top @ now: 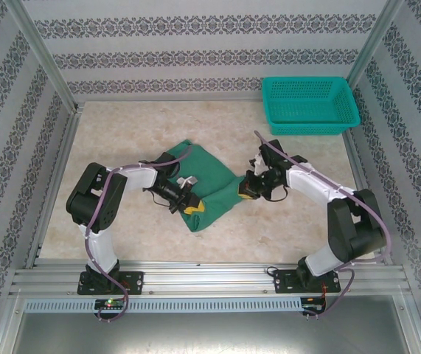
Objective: Roll up the long pants
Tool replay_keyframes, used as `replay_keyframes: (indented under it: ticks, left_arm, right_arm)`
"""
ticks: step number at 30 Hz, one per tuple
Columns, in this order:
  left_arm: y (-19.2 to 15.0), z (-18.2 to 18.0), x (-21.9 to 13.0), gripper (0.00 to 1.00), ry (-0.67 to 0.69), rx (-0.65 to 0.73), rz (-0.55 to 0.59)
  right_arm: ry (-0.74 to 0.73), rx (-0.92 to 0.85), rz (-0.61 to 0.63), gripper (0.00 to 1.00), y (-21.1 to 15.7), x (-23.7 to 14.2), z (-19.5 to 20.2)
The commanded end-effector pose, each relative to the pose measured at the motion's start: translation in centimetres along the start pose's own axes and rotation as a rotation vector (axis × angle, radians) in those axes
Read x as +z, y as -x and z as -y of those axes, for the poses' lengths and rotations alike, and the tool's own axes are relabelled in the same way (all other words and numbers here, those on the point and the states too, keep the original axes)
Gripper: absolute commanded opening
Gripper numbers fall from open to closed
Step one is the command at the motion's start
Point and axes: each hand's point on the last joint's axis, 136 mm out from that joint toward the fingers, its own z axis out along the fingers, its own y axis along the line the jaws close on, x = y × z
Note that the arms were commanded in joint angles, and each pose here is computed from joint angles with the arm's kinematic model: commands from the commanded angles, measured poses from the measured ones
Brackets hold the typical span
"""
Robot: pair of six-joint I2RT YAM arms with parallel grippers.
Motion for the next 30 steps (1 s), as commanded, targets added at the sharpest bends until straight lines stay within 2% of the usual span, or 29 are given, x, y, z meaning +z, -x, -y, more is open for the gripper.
replay_keyframes:
  ticks: [1, 5, 9, 11, 13, 15, 19, 22, 25, 27, 30]
  left_arm:
    - [-0.3, -0.7, -0.4, 0.00, 0.022, 0.009, -0.015]
    - [-0.7, -1.4, -0.2, 0.00, 0.044, 0.013, -0.032]
    - [-1.1, -2.0, -0.4, 0.00, 0.094, 0.034, -0.042]
    - [-1.1, -2.8, -0.9, 0.00, 0.165, 0.048, -0.038]
    - [-0.9, -3.6, -1.8, 0.06, 0.283, 0.086, -0.009]
    - [-0.4, -3.6, -3.5, 0.16, 0.394, 0.143, 0.054]
    - [0.9, -2.5, -8.2, 0.21, 0.629, 0.248, 0.246]
    - [1.1, -0.5, -11.2, 0.25, 0.744, 0.334, 0.386]
    - [0.4, 0.6, -12.8, 0.28, 0.843, 0.391, 0.459]
    - [-0.2, 1.4, -12.3, 0.28, 0.838, 0.422, 0.457]
    - [-1.5, 2.7, -8.7, 0.26, 0.826, 0.559, 0.377]
  right_arm:
    - [0.027, -0.048, 0.032, 0.00, 1.8, 0.5, -2.1]
    - [0.018, -0.043, 0.004, 0.00, 2.7, 2.5, -2.0]
    - [-0.021, 0.000, -0.049, 0.00, 3.6, 5.9, -0.2]
    - [-0.056, 0.025, -0.068, 0.00, 4.1, 7.5, 1.1]
    - [-0.076, 0.049, -0.082, 0.00, 4.4, 9.0, 2.2]
    - [-0.091, 0.064, -0.097, 0.00, 4.4, 9.8, 2.9]
    - [-0.120, 0.075, -0.115, 0.00, 3.6, 10.4, 3.8]
    - [-0.126, 0.083, -0.127, 0.00, 3.0, 10.6, 4.3]
    - [-0.134, 0.085, -0.137, 0.00, 2.5, 10.7, 4.7]
    - [-0.130, 0.088, -0.139, 0.00, 2.3, 10.8, 4.8]
    - [-0.121, 0.091, -0.143, 0.00, 2.2, 10.9, 4.7]
